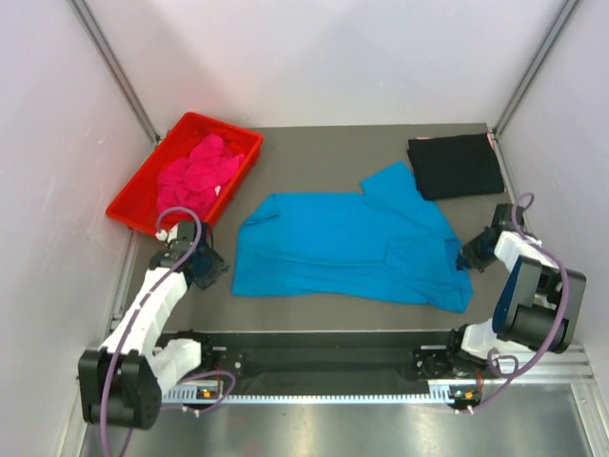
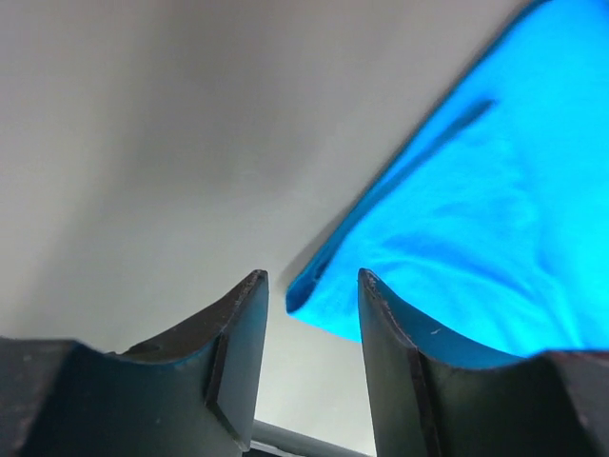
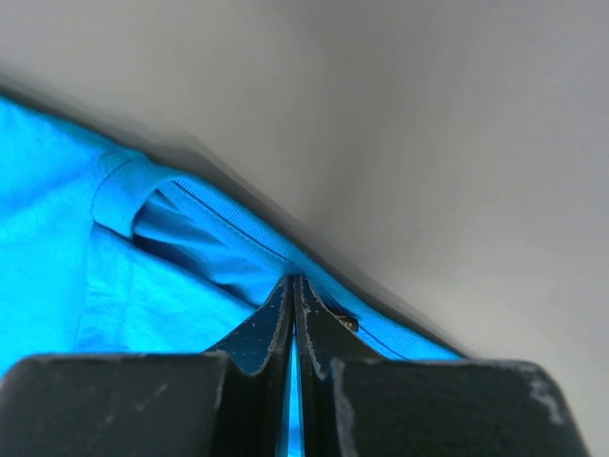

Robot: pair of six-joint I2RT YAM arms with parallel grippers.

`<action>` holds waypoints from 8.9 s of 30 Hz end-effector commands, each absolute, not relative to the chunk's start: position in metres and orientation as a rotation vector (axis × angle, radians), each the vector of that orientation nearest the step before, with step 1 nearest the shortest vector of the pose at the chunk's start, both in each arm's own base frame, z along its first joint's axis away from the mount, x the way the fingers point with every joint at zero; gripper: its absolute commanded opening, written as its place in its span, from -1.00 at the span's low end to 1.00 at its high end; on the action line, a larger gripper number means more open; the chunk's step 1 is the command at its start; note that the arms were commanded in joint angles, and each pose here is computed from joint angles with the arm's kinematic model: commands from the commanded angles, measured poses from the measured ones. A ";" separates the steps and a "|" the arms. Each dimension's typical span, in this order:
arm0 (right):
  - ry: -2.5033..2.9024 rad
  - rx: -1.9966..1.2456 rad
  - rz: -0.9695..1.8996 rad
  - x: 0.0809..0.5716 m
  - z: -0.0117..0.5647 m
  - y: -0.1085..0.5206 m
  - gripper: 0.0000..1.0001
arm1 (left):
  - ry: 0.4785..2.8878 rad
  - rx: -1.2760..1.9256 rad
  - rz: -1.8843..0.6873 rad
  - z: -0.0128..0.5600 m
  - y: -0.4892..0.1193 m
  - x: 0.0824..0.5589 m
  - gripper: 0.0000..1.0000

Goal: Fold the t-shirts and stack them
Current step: Fold the tshirt

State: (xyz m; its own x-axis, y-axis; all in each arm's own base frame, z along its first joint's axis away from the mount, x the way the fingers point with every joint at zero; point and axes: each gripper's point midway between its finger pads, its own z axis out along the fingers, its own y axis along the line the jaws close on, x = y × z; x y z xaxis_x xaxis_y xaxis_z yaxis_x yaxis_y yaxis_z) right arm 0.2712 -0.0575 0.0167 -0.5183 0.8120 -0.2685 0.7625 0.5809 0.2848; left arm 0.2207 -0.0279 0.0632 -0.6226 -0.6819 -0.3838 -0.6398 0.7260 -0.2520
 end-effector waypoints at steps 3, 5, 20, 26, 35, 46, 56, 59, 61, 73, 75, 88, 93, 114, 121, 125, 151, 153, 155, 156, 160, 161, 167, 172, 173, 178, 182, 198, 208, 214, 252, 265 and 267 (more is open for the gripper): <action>2.483 1.422 -0.006 0.221 0.000 -0.075 -1.00 | 2.312 -0.799 -0.308 0.117 -0.041 0.254 -0.06; 2.462 1.424 0.008 0.220 0.005 -0.073 -1.00 | 2.292 -0.721 -0.366 0.131 -0.049 0.264 -0.08; 2.355 0.491 0.384 0.325 0.133 0.041 -0.32 | 2.564 -0.670 -0.486 0.069 -0.077 0.244 -0.14; 2.227 -0.290 0.810 0.347 0.185 0.216 -0.27 | 2.565 -0.739 -0.440 0.059 -0.071 0.239 -0.10; 2.137 -0.864 1.041 0.337 0.171 0.400 -0.17 | 2.386 -0.817 -0.195 0.121 -0.031 0.265 -0.07; 2.113 -1.046 1.079 0.331 0.117 0.501 -0.09 | 2.299 -0.836 -0.312 0.143 -0.040 0.264 -0.11; 2.137 -1.093 1.166 0.321 0.077 0.525 -0.09 | 2.441 -0.885 -0.374 0.066 -0.055 0.245 -0.17; 2.150 -1.112 1.186 0.316 0.065 0.528 -0.09 | 2.475 -0.852 -0.462 0.054 -0.068 0.245 -0.17; 2.145 -1.118 1.206 0.313 0.062 0.532 -0.09 | 2.501 -0.828 -0.463 0.047 -0.069 0.244 -0.18; 2.125 -1.117 1.336 0.299 0.055 0.544 -0.28 | 2.556 -0.807 -0.364 0.030 -0.059 0.235 -0.26; 2.107 -1.119 1.353 0.296 0.060 0.547 -0.33 | 2.575 -0.810 -0.380 0.028 -0.062 0.233 -0.33; 2.067 -1.071 1.453 0.292 0.075 0.555 -0.94 | 2.642 -0.922 -0.449 0.030 -0.074 0.213 -1.00; 2.056 -1.037 1.467 0.295 0.073 0.558 -0.97 | 2.660 -0.985 -0.382 0.023 -0.067 0.202 -1.00; 2.111 -0.963 1.377 0.313 0.068 0.552 -0.25 | 2.683 -1.076 -0.137 0.022 -0.043 0.199 -0.71; 2.076 -0.828 1.249 0.342 0.148 0.509 0.19 | 2.447 -1.090 -0.075 0.068 -0.021 0.221 -0.64; 2.115 -0.686 1.122 0.365 0.180 0.458 0.30 | 2.275 -1.054 -0.226 0.104 -0.028 0.253 -0.51; 2.641 0.691 -0.105 0.272 0.028 0.039 -0.32 | 2.595 -0.988 -0.263 -0.004 -0.058 0.241 -0.49; 2.649 0.683 -0.155 0.266 0.019 0.031 -0.32 | 2.581 -0.986 -0.157 -0.007 -0.044 0.238 -0.50; 2.657 0.634 -0.141 0.267 0.015 0.032 -0.31 | 2.570 -0.953 -0.141 0.001 -0.041 0.242 -0.50; 2.660 0.623 -0.126 0.266 0.015 0.034 -0.31 | 2.569 -0.947 -0.125 0.004 -0.039 0.241 -0.50; 2.655 0.606 -0.107 0.269 0.022 0.035 -0.31 | 2.467 -0.878 -0.081 0.048 -0.027 0.264 -0.49; 2.655 0.609 -0.113 0.269 0.023 0.035 -0.31 | 2.449 -0.868 -0.061 0.056 -0.024 0.267 -0.49; 2.675 0.630 -0.140 0.253 0.012 0.031 -0.30 | 2.424 -0.678 -0.207 0.101 -0.041 0.280 -0.46; 2.633 0.603 -0.052 0.257 0.031 0.038 -0.26 | 2.342 -0.404 -0.449 0.142 -0.075 0.304 -0.21; 2.629 0.589 -0.041 0.259 0.039 0.039 -0.22 | 2.326 -0.371 -0.472 0.148 -0.079 0.311 -0.20; 2.505 0.451 0.135 0.302 0.103 0.062 -0.16 | 2.353 -0.126 -0.504 0.158 -0.098 0.348 -0.24; 2.427 0.382 0.220 0.328 0.133 0.075 -0.09 | 2.384 0.078 -0.493 0.154 -0.124 0.366 -0.26; 2.343 0.301 0.251 0.407 0.168 0.091 0.05 | 2.469 0.409 -0.145 0.085 -0.179 0.435 -0.03; 2.356 0.317 0.240 0.415 0.156 0.087 0.09 | 2.527 0.421 -0.019 0.054 -0.175 0.452 -0.09; 2.337 0.326 0.250 0.426 0.161 0.086 0.11 | 2.500 0.418 0.039 0.066 -0.167 0.454 -0.63; 2.224 0.856 -0.098 0.571 0.062 0.045 0.08 | 2.363 0.061 0.137 0.126 -0.117 0.462 -1.00; 2.180 0.970 -0.114 0.598 0.054 0.041 0.04 | 2.348 0.044 0.142 0.120 -0.113 0.461 -1.00; 2.196 0.975 -0.114 0.600 0.042 0.043 0.01 | 2.349 0.038 0.146 0.118 -0.112 0.460 -1.00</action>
State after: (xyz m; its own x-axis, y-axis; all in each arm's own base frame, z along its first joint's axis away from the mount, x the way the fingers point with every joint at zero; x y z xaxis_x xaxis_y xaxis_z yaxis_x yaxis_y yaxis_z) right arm 0.5978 0.0532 0.0467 -0.4765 0.5965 -0.6458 0.6332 0.7424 0.2186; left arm 0.4512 -0.1117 0.0915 -0.7670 0.1170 -0.6309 0.0193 0.9870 0.1595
